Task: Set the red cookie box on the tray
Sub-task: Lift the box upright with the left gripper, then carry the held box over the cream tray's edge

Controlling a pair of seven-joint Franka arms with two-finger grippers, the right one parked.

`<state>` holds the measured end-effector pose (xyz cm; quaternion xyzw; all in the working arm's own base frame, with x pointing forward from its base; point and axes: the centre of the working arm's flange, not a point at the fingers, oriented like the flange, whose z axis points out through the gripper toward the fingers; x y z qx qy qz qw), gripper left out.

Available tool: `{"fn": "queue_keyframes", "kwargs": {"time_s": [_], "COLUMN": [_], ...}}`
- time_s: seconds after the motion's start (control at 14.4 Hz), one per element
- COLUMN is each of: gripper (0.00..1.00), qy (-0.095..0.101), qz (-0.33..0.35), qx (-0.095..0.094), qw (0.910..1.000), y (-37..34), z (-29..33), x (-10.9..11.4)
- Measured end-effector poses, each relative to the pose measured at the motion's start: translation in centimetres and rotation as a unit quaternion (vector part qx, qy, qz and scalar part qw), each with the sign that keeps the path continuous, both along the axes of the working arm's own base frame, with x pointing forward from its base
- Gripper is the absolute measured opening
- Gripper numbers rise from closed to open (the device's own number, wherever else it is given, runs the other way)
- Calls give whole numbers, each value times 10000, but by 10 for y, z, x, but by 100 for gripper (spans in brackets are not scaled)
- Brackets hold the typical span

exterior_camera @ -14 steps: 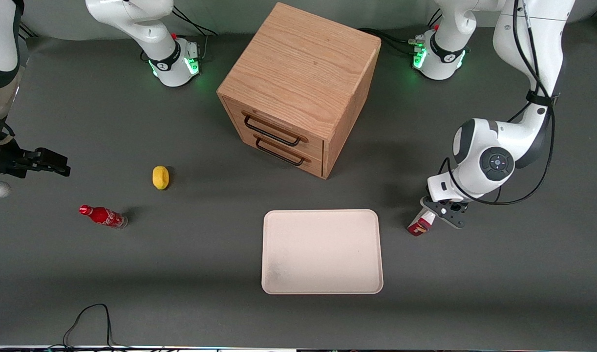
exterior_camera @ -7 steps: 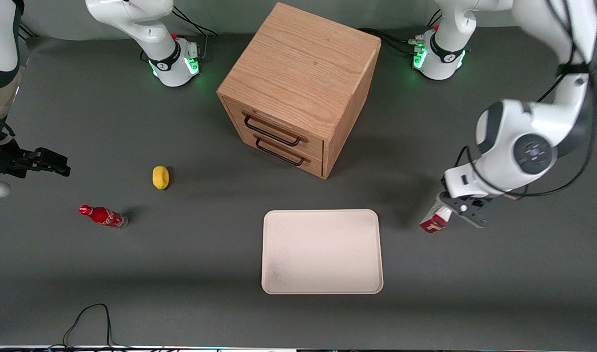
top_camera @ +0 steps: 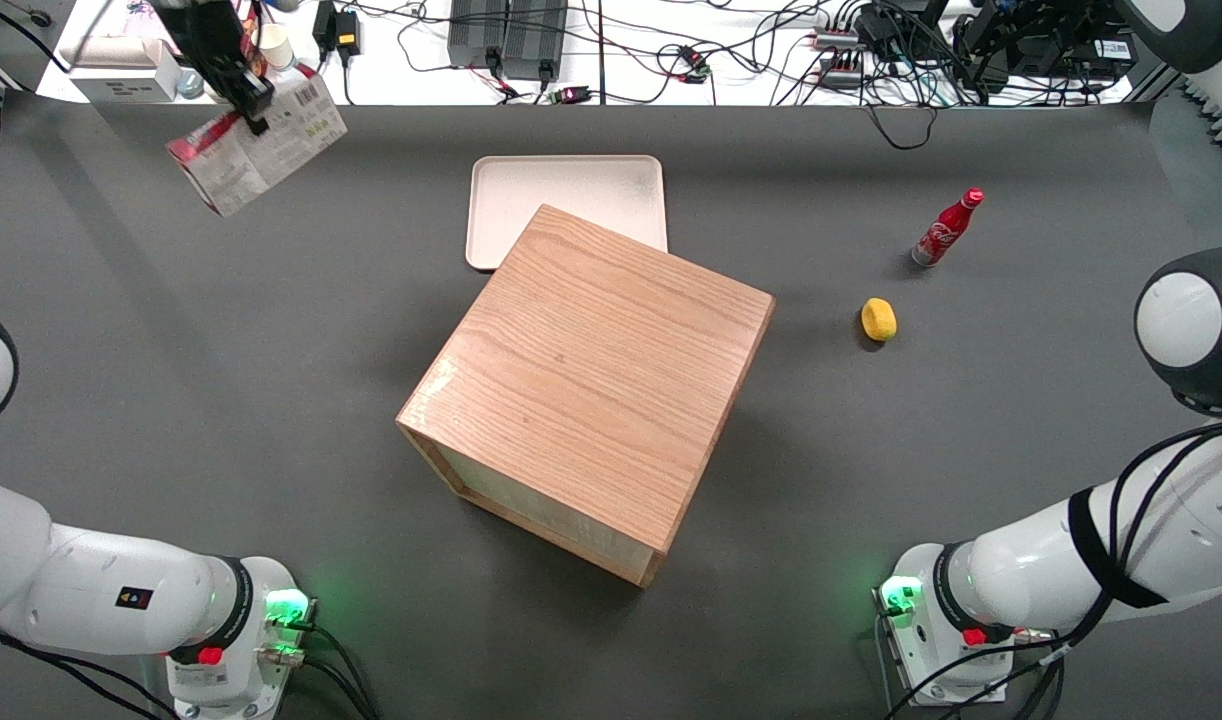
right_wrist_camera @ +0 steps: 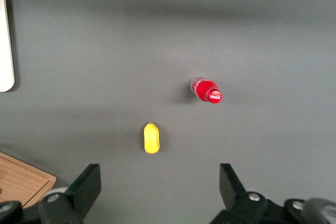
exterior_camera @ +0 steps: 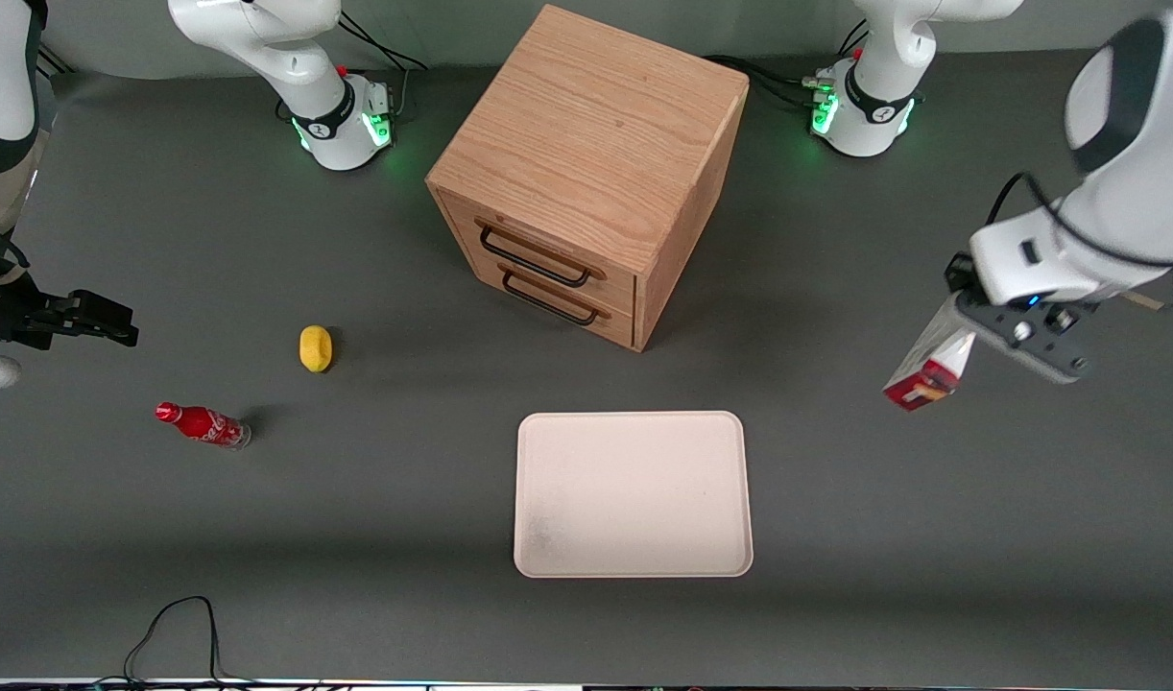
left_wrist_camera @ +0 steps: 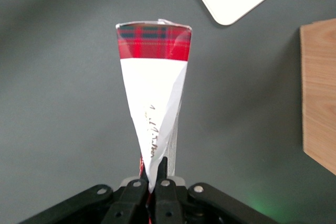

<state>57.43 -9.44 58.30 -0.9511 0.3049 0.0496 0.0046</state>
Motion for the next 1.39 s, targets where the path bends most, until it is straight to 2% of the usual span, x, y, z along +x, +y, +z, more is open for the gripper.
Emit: {"fn": "queue_keyframes", "kwargs": {"time_s": [0.21, 0.35, 0.69, 0.9, 1.18, 1.25, 1.39], "gripper": [3, 3, 3, 3, 3, 3, 3], "qy": [-66, -67, -192, -289, -584, -615, -621], "qz": [112, 559, 1617, 2310, 3353, 3478, 3584], "qx": [3, 41, 59, 32, -213, -251, -255], "qw": [9999, 9984, 9866, 9725, 9400, 9352, 9311], "y": [2, -1, -63, -136, -207, -215, -217], "z": [29, 25, 7, -17, -37, -37, -37], "x": [-4, -2, 24, 45, 61, 61, 61]}}
